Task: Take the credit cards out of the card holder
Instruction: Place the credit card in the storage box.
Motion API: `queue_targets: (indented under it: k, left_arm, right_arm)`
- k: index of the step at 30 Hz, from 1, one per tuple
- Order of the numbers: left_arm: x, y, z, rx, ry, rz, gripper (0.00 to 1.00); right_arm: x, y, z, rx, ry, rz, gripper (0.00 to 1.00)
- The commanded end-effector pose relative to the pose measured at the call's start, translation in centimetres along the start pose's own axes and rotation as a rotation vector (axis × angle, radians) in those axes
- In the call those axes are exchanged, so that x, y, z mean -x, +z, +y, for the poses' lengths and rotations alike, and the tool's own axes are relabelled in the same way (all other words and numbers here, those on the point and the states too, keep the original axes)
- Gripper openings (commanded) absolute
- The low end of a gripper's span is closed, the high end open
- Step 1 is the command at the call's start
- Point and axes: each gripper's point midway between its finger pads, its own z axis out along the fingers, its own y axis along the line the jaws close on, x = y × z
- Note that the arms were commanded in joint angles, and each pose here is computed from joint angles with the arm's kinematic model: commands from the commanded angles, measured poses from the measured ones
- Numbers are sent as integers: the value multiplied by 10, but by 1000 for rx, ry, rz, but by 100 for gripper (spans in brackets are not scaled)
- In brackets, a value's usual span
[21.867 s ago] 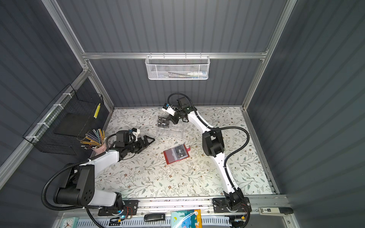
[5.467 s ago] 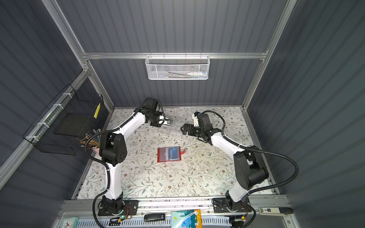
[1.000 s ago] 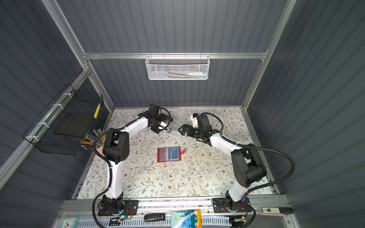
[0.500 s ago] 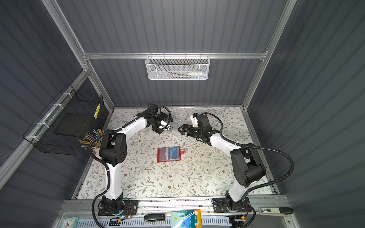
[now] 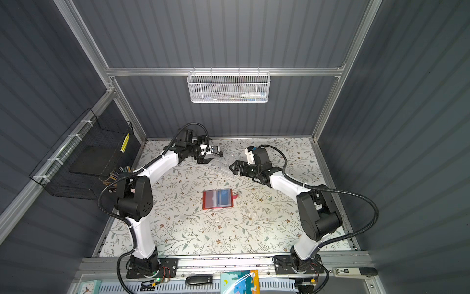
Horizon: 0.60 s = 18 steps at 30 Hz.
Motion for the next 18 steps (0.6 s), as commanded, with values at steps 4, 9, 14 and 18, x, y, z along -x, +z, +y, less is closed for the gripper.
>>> queue_targets:
  k: [4,9,14,18]
  left_arm:
    - [20,-66,79,338,-590,-175,100]
    - [1,-89,56,425,-971,-192,100]
    - [-19,-102,25,448,-1256,-146,100]
    - [-31,-124,3,487,-1360,-61,100]
  right_arm:
    - [33,21,22,-166,-324,-32,99]
    - [52,52,40,-286,-561,3,99]
    - [56,83,48,-381,-744,47,99]
    - [55,108,40,-493,-875,84,99]
